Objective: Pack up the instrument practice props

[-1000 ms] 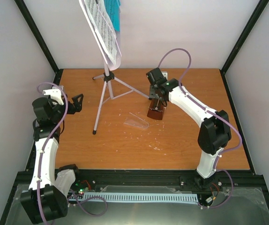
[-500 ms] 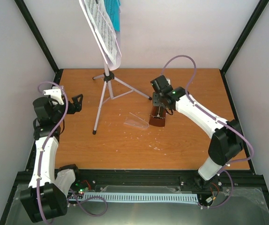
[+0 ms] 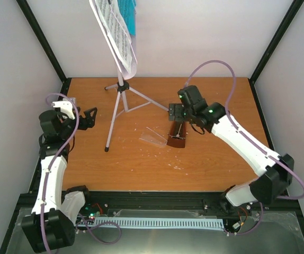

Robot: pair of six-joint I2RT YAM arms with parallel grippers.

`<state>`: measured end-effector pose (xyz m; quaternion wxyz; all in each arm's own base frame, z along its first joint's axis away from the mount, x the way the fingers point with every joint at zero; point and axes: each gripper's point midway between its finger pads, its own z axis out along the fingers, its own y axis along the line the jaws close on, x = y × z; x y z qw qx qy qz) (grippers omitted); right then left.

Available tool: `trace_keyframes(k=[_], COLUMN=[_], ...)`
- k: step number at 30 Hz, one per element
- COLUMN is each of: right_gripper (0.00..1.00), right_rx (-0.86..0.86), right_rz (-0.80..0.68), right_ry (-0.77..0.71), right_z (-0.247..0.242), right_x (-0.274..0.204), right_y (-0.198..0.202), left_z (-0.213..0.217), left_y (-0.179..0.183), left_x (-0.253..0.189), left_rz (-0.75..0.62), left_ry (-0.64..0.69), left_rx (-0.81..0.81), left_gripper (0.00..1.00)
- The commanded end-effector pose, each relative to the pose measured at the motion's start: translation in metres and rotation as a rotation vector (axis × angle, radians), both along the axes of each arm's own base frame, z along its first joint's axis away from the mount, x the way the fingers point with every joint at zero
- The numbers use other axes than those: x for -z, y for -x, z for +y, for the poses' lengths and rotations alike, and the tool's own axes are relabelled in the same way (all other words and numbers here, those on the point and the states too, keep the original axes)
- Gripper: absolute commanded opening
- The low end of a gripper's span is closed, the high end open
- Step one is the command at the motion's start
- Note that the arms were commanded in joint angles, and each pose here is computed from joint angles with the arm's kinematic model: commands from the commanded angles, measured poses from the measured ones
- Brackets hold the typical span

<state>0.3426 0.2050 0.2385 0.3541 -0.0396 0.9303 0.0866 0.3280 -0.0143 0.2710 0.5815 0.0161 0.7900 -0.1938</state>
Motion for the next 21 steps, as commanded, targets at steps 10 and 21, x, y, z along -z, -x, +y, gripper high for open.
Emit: trace_keyframes(k=[10,21], right_gripper=[0.99,1.00], right_rx=[-0.103,-0.072], right_rz=[-0.067,-0.151], right_ry=[-0.333,-0.406], right_z=[-0.068,-0.092], right_x=[-0.047,-0.030], right_y=[0.052,0.060], left_z=[-0.157,-0.256], left_y=[0.054,0.071], left_x=[-0.012,0.078], left_rz=[-0.090,0.224], left_ry=[-0.123,-0.324], left_rx=[0.586,0.930], left_gripper=[0.75,0.64])
